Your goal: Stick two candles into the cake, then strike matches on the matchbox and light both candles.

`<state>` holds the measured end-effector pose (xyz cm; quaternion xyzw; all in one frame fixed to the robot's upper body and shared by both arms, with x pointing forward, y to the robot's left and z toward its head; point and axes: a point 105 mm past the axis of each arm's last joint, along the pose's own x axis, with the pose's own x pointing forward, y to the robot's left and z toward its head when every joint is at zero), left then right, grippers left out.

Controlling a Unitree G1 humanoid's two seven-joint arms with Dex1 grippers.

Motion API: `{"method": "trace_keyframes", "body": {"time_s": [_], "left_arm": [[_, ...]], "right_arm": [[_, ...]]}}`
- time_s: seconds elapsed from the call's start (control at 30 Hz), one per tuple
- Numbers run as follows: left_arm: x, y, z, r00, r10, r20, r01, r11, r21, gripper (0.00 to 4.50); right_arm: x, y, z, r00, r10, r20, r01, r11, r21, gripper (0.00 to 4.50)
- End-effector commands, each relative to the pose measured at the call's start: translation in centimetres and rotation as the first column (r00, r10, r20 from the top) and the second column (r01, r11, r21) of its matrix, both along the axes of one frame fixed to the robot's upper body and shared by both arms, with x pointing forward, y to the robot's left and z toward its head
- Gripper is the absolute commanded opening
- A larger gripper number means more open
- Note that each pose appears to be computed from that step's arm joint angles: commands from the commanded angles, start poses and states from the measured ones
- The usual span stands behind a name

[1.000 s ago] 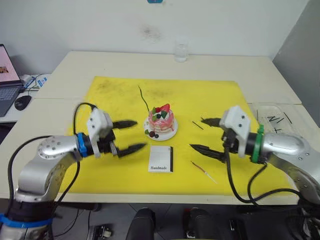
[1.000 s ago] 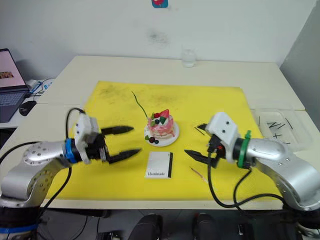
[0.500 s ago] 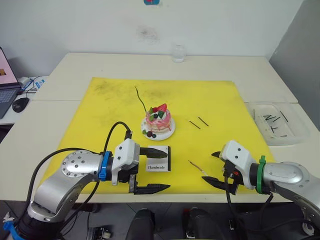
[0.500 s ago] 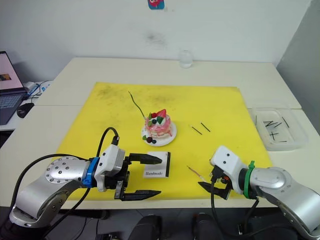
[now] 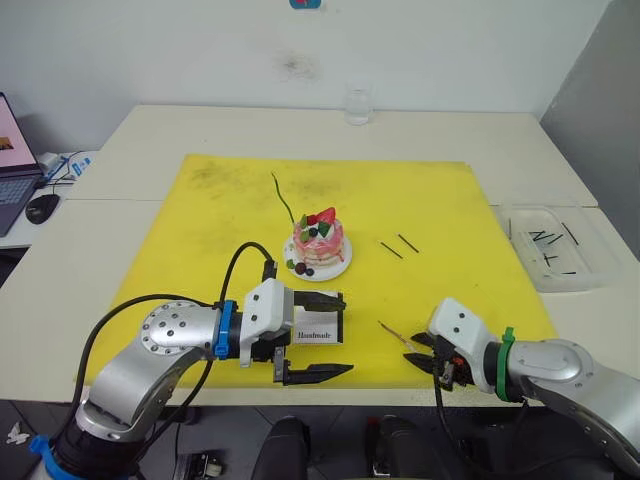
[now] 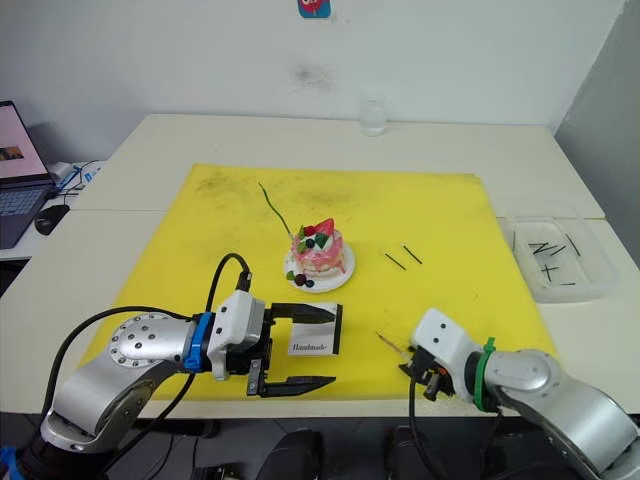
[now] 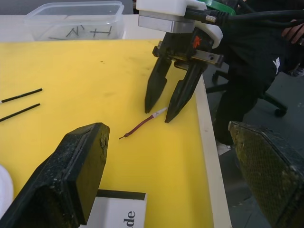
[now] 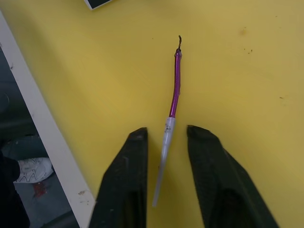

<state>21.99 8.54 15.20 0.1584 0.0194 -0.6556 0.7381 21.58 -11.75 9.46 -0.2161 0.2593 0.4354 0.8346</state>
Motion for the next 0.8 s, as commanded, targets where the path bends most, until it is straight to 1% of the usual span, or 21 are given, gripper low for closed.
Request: {"method": "trace_keyframes", "body": {"time_s": [0.03,0.17,0.33,0.43,0.5,0.57,0.63,0.8], "left_arm": [[-0.3,-0.7,0.8,0.999,-0.021,0.03,0.022,1.0,-0.019,4.5],[-0.2,-0.9,1.0,0.999,-0.022,0.03,0.023,1.0,-0.021,4.5],[-0.4,-1.8,1.4,0.998,-0.053,0.017,0.054,0.997,-0.046,4.5],[-1.0,-2.2,1.5,0.996,-0.094,-0.001,0.094,0.995,-0.045,4.5],[-1.3,-2.6,1.6,0.993,-0.115,-0.006,0.115,0.992,-0.048,4.5],[-1.5,-2.9,1.8,0.99,-0.139,-0.007,0.139,0.989,-0.05,4.5],[-1.6,-3.4,2.0,0.987,-0.16,-0.003,0.159,0.986,-0.057,4.5],[-1.6,-3.9,2.4,0.985,-0.174,0.009,0.174,0.982,-0.066,4.5]], "right_arm": [[-0.2,0.1,0.7,1.0,0.006,0.019,-0.006,1.0,0.0,0.03],[-0.2,-0.3,1.4,1.0,-0.002,0.005,0.002,1.0,0.012,0.03],[0.9,-2.1,4.4,1.0,-0.021,0.022,0.021,0.999,0.036,0.03],[1.8,-5.2,6.0,0.998,-0.049,0.05,0.051,0.998,-0.039,0.03],[2.3,-7.4,6.4,0.995,-0.077,0.057,0.082,0.992,-0.094,0.03],[2.7,-9.7,6.2,0.993,-0.103,0.055,0.109,0.985,-0.137,0.03],[2.6,-11.9,5.4,0.992,-0.113,0.048,0.12,0.975,-0.186,0.03],[1.5,-14.3,3.3,0.996,-0.085,-0.015,0.079,0.968,-0.238,0.03]]}}
